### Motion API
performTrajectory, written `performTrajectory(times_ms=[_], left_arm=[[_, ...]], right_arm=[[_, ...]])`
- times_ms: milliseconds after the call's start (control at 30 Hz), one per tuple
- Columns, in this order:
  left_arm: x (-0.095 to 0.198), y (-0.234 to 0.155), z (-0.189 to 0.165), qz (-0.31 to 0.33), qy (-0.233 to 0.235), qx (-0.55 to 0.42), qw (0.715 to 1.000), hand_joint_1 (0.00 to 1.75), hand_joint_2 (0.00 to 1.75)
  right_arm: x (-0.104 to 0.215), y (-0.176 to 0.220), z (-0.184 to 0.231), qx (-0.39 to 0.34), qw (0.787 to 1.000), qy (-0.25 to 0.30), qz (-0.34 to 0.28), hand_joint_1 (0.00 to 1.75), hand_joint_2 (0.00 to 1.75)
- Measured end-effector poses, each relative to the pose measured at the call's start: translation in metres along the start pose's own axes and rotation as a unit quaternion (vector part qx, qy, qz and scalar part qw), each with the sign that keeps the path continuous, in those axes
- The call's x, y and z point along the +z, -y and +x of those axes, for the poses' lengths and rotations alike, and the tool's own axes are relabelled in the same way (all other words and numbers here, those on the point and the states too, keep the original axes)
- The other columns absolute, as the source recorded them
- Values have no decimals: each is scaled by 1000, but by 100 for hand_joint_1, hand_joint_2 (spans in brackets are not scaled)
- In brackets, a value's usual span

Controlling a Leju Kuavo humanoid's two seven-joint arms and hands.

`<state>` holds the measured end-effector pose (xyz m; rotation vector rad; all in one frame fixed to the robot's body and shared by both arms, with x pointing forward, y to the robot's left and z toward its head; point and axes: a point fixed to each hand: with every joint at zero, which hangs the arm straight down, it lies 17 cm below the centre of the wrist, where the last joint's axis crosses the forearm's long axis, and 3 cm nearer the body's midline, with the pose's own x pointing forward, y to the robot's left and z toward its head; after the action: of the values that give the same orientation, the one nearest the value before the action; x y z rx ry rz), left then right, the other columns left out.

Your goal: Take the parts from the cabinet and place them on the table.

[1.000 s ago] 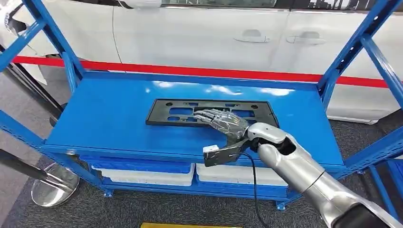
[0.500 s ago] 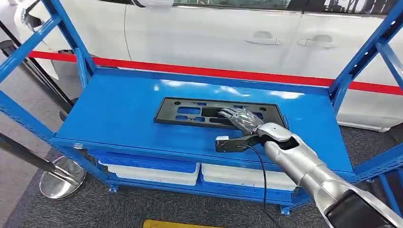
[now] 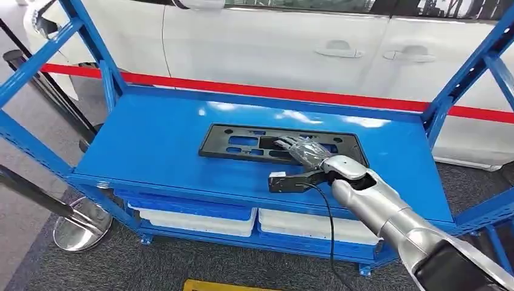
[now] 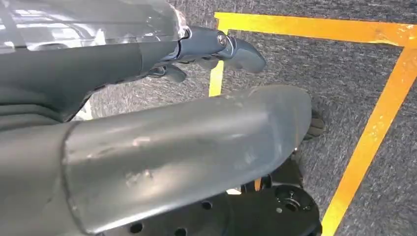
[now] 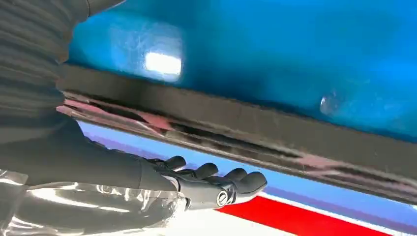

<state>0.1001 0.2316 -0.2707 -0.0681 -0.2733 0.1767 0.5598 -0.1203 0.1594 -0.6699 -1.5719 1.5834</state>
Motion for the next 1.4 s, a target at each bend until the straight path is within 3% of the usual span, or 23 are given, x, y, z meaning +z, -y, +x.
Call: performTrajectory(times_ms=[667, 700, 1100, 1400], left_arm=[[0, 12, -1, -9, -4, 8, 1000, 0, 0], [0, 12, 0, -9, -2, 11, 1000, 0, 175], [0, 7, 9, 3, 20, 50, 999, 0, 175], [-2, -4, -1, 32, -9, 44, 998, 0, 175]], right_arm=[[0, 10, -13, 26, 999, -10, -19, 175, 175], [0, 11, -14, 26, 999, -10, -19, 175, 175], [2, 10, -19, 33, 999, -14, -18, 175, 175], [4, 13, -14, 41, 998, -6, -39, 175, 175]])
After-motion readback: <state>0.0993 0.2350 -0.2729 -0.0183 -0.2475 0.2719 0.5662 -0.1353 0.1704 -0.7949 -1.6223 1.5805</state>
